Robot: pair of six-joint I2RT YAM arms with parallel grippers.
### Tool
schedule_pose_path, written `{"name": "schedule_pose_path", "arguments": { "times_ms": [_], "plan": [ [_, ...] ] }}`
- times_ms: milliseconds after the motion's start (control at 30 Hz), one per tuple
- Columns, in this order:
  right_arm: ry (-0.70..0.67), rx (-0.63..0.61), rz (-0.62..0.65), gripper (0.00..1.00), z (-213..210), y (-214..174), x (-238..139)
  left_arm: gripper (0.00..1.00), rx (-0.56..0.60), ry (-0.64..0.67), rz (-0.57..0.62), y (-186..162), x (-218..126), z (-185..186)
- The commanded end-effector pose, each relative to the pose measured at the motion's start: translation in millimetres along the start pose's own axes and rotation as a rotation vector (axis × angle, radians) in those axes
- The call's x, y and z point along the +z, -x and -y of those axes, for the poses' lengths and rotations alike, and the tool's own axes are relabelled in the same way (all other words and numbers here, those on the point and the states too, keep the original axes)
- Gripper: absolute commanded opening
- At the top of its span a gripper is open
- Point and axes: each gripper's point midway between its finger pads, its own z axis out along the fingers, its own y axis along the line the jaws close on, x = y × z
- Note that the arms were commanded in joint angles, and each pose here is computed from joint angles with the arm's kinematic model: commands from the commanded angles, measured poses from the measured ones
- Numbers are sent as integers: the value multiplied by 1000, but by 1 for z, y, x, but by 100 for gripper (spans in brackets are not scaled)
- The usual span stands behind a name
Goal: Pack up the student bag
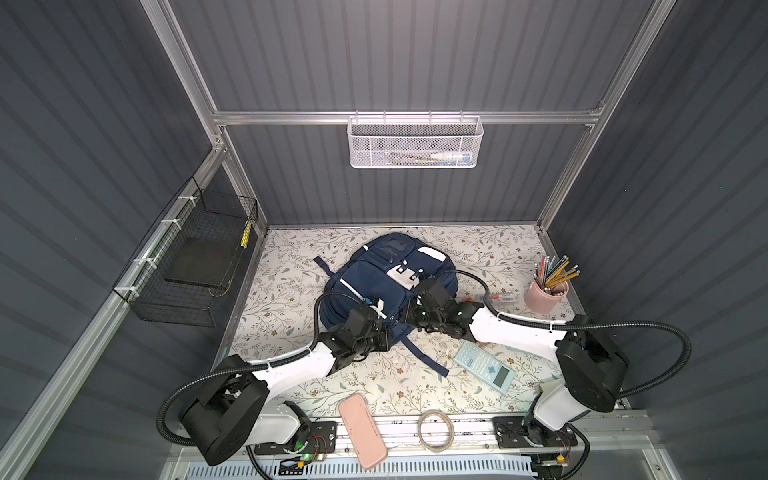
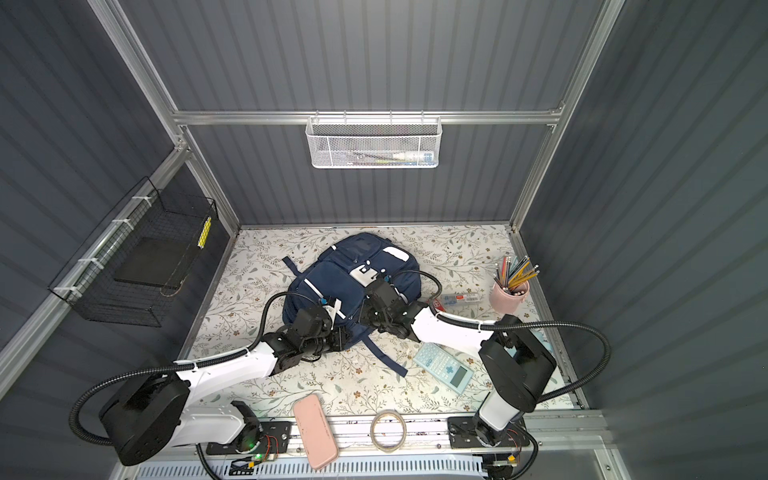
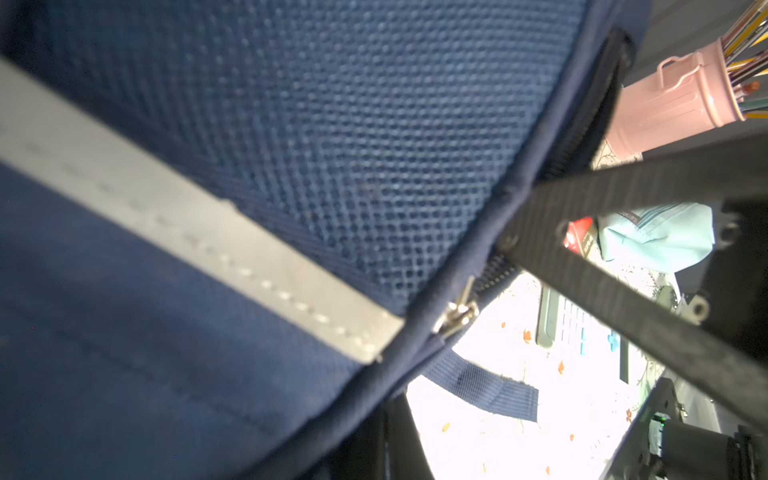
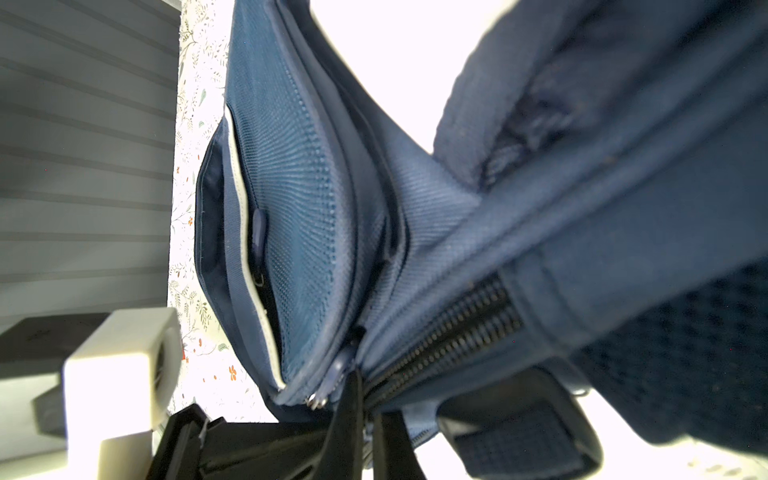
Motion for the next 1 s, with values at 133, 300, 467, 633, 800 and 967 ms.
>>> {"name": "schedule_pose_path", "arguments": {
  "times_ms": [133, 300, 467, 633, 800, 967],
  "plan": [
    [48, -25, -39, 42, -15, -9, 9, 0, 18, 30, 19, 1, -11, -4],
    [13, 15, -48, 50, -2, -14, 33, 20, -7, -49, 3, -1, -4, 9],
    [-35, 70, 0, 52, 25, -13, 39, 44, -48, -33, -50, -22, 7, -5],
    [-66, 75, -23, 40, 41, -22, 45, 38, -57, 29, 20, -10, -6, -14],
    [-71, 88, -9, 14, 48, -19, 46, 7, -10, 52, 45, 7, -15, -7],
    [1, 65, 9, 15, 19, -5, 37, 4, -44, 47, 5, -4, -3, -13]
  ]
}}
